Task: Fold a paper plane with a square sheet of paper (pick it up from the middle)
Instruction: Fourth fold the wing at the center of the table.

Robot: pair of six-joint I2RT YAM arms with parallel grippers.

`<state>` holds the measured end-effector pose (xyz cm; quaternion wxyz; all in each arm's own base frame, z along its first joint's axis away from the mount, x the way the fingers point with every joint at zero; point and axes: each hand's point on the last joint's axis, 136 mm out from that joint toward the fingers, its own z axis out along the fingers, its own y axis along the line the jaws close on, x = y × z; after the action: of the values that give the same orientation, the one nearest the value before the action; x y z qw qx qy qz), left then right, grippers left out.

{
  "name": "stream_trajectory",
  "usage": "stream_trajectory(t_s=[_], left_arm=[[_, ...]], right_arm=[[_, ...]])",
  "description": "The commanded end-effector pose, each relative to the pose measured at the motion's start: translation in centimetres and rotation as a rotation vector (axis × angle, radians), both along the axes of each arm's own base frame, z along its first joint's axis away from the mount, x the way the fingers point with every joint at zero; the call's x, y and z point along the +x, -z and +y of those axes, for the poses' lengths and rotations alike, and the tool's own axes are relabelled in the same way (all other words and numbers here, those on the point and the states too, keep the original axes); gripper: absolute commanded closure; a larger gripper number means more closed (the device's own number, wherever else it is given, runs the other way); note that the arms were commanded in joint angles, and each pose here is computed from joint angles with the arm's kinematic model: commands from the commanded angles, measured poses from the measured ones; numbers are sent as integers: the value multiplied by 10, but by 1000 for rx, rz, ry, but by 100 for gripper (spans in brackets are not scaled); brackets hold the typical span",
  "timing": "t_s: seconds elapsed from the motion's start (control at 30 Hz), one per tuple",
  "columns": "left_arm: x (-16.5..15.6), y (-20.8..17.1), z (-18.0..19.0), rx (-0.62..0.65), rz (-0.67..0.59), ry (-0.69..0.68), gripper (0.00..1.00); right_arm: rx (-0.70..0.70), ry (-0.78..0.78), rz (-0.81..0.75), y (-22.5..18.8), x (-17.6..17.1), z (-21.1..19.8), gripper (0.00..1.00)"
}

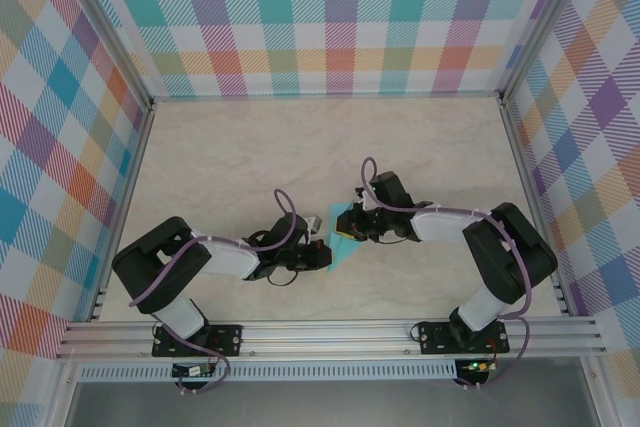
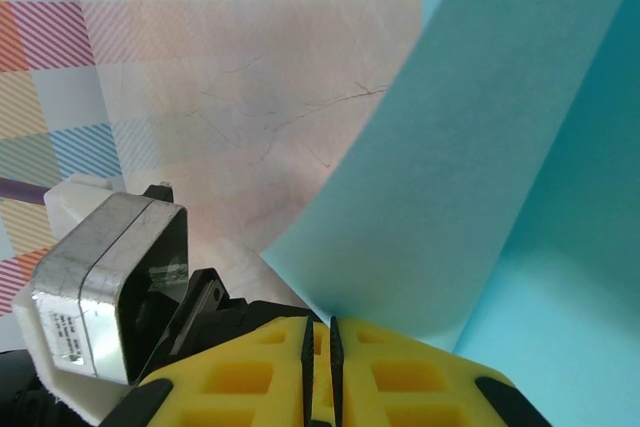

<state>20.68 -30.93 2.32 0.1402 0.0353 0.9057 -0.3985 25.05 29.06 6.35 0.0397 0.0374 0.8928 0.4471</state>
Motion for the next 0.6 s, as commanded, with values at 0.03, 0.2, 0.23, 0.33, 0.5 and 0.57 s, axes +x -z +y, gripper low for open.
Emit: stream_trajectory(t_s=[0.03,0.2,0.23,0.33,0.5,0.57], left_arm=[[1,4,2,-18,39,-15,100],[2,8,1,-13,70,-20,100],[2,8,1,-11,72,-17,100],[2,8,1,-6,81,-7,100],[2,3,-2,-7,85,31,100],[2,0,-4,-9,83,47,100]], right_arm=[[0,11,-14,-2,11,6,85],[-31,28,4,6,12,3,85],[-39,32,7,8,11,2,85],[-67,47,15,11,12,-2,85],[-68,54,19,11,7,-6,84],[-64,57,15,8,4,-7,84]])
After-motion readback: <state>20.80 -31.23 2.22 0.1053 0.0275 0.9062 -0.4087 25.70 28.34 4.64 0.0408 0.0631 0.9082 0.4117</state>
